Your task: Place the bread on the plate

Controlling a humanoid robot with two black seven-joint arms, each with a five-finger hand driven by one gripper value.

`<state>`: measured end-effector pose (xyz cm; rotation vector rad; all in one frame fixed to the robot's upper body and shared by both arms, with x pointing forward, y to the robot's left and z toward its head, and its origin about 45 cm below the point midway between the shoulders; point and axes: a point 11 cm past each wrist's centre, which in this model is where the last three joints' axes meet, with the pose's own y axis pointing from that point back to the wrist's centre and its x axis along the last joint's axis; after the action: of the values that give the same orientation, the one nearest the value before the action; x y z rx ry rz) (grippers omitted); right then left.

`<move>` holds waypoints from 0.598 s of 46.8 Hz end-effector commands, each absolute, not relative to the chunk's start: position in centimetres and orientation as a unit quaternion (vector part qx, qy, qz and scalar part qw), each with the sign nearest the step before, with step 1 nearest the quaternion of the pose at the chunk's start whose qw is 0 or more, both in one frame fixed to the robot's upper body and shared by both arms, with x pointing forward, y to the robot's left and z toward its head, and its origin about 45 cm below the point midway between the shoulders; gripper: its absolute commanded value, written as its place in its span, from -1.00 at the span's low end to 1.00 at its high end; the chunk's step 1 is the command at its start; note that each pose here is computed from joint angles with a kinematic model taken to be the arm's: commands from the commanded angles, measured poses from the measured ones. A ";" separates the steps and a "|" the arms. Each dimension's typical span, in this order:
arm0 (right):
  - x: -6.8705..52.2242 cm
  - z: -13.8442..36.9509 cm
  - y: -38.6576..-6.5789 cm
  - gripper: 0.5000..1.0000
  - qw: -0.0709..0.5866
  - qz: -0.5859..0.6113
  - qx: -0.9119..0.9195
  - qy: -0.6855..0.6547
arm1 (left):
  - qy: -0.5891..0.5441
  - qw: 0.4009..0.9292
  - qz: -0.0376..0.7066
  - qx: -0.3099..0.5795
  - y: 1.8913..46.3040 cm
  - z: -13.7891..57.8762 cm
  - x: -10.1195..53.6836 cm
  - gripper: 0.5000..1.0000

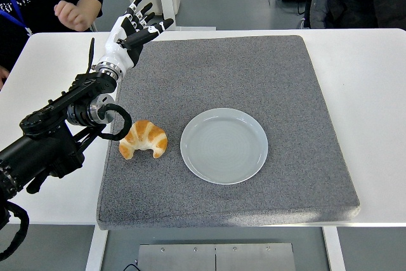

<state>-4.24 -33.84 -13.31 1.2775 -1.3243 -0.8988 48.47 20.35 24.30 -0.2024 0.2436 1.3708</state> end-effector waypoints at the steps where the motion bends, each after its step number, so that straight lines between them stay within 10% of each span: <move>1: -4.2 -13.3 -33.8 1.00 0.520 -0.375 0.533 -0.552 | 0.112 0.763 0.630 -0.093 20.4 24.3 48.5 0.89; 28: -4.2 -13.3 -33.8 1.00 0.520 -0.375 0.533 -0.553 | 0.121 0.769 0.620 -0.099 18.7 24.1 48.3 0.89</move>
<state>-4.25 -33.84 -13.31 1.2777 -1.3239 -0.8986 48.30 18.70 24.21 -0.2146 0.2620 1.3455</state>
